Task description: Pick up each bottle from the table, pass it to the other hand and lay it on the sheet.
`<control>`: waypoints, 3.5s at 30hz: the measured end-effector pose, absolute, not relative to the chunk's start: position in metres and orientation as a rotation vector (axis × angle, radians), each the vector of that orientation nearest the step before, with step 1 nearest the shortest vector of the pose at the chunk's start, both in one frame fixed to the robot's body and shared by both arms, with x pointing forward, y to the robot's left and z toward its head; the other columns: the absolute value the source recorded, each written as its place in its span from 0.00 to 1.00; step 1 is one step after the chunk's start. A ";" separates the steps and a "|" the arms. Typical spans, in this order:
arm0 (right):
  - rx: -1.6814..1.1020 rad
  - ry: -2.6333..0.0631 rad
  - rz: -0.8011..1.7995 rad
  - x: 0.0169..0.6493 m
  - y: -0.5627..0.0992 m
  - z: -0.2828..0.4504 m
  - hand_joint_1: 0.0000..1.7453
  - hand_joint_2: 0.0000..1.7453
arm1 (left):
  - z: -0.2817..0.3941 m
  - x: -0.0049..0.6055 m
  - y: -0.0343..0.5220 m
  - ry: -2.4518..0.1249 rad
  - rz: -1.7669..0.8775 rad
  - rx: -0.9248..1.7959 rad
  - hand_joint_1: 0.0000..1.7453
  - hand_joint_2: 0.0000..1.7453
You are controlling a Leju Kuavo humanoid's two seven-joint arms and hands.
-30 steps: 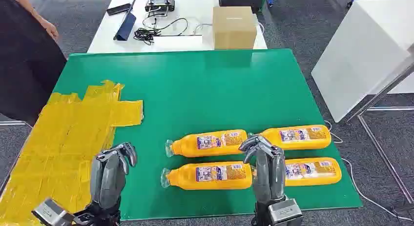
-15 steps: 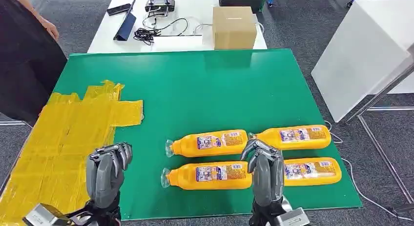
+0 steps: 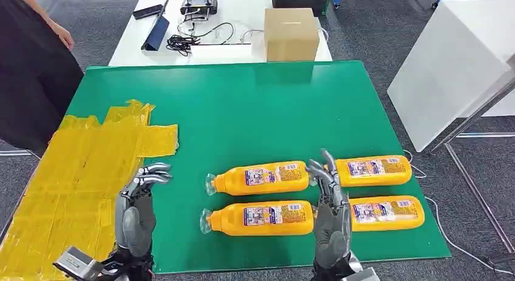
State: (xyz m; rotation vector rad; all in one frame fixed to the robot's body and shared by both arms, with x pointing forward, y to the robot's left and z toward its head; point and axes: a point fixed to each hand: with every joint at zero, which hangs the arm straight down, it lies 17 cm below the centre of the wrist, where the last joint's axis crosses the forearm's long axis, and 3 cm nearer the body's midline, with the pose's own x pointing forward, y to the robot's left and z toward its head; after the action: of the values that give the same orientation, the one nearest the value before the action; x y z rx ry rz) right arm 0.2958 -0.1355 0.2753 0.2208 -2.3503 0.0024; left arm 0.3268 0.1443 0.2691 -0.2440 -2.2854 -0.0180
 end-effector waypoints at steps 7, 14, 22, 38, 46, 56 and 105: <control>0.220 -2.350 0.005 0.296 -0.136 0.275 0.00 0.00 | 0.267 0.327 0.144 -2.280 -0.019 -0.244 0.00 0.00; 0.220 -2.350 0.006 0.296 -0.136 0.275 0.00 0.00 | 0.267 0.327 0.144 -2.279 -0.020 -0.244 0.00 0.00; 0.224 -2.350 0.014 0.295 -0.134 0.275 0.00 0.00 | 0.268 0.326 0.145 -2.286 -0.004 -0.262 0.00 0.00; -0.095 -1.998 0.660 0.314 -0.068 0.182 0.00 1.00 | 0.251 0.335 0.151 -2.249 0.038 -0.257 0.00 0.00; -0.089 -1.988 0.695 0.314 -0.062 0.177 0.00 1.00 | 0.248 0.336 0.152 -2.243 0.044 -0.254 0.00 0.00; -0.115 -1.960 0.752 0.313 -0.060 0.167 0.00 1.00 | 0.246 0.338 0.156 -2.238 0.048 -0.238 0.00 0.00; -0.300 -1.670 0.980 0.316 -0.074 0.101 0.00 1.00 | 0.240 0.342 0.157 -2.197 0.034 -0.248 0.00 0.00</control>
State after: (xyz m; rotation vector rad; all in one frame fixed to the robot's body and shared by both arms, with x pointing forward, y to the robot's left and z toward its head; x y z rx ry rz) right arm 0.3159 -0.0735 0.1013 -0.3003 -1.6698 0.9798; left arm 0.3420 0.1571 0.2397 -0.2482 -2.1975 0.0342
